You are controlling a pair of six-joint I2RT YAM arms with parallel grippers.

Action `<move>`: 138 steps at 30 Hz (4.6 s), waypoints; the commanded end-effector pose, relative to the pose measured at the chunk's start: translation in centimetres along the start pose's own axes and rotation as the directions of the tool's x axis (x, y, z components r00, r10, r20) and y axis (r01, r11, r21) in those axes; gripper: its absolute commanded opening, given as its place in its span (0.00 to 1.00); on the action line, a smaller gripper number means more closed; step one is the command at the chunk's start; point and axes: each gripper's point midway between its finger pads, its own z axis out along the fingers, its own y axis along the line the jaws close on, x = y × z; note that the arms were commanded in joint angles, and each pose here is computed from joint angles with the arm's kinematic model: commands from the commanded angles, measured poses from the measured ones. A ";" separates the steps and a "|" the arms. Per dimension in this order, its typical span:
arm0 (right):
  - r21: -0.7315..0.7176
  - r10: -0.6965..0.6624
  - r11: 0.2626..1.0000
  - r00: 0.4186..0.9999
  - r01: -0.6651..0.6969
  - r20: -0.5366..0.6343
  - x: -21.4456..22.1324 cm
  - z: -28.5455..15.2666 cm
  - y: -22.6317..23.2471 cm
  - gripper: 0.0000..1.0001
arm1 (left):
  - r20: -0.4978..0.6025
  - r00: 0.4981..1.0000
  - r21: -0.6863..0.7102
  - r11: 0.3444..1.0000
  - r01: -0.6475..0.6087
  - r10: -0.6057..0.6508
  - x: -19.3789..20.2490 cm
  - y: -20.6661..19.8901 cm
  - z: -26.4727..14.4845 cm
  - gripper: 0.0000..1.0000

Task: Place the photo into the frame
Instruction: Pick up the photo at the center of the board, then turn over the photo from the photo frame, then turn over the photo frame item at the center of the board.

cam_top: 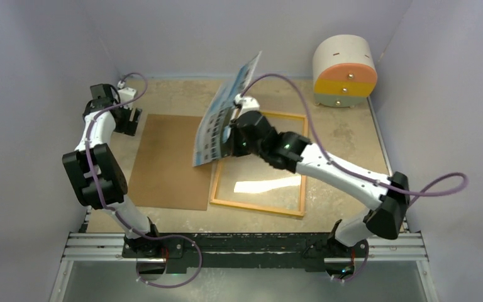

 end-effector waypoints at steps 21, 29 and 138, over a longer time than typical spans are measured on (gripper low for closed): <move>0.415 -0.434 0.612 0.725 0.673 -0.535 0.8 -1.6 -7.2 0.00 | -0.006 0.998 0.100 0.993 -0.059 0.060 0.6 -6.1 0.9 0.76; 0.433 -0.102 0.850 0.901 0.299 -0.423 4.8 1.1 -6.3 0.00 | 0.008 0.998 0.100 0.993 -0.056 0.055 0.3 -6.2 0.9 0.76; 0.444 0.366 0.858 0.914 -0.258 -0.177 7.8 18.8 -10.1 0.97 | -0.180 0.983 -0.026 0.999 0.034 -0.039 7.8 -0.3 7.5 0.76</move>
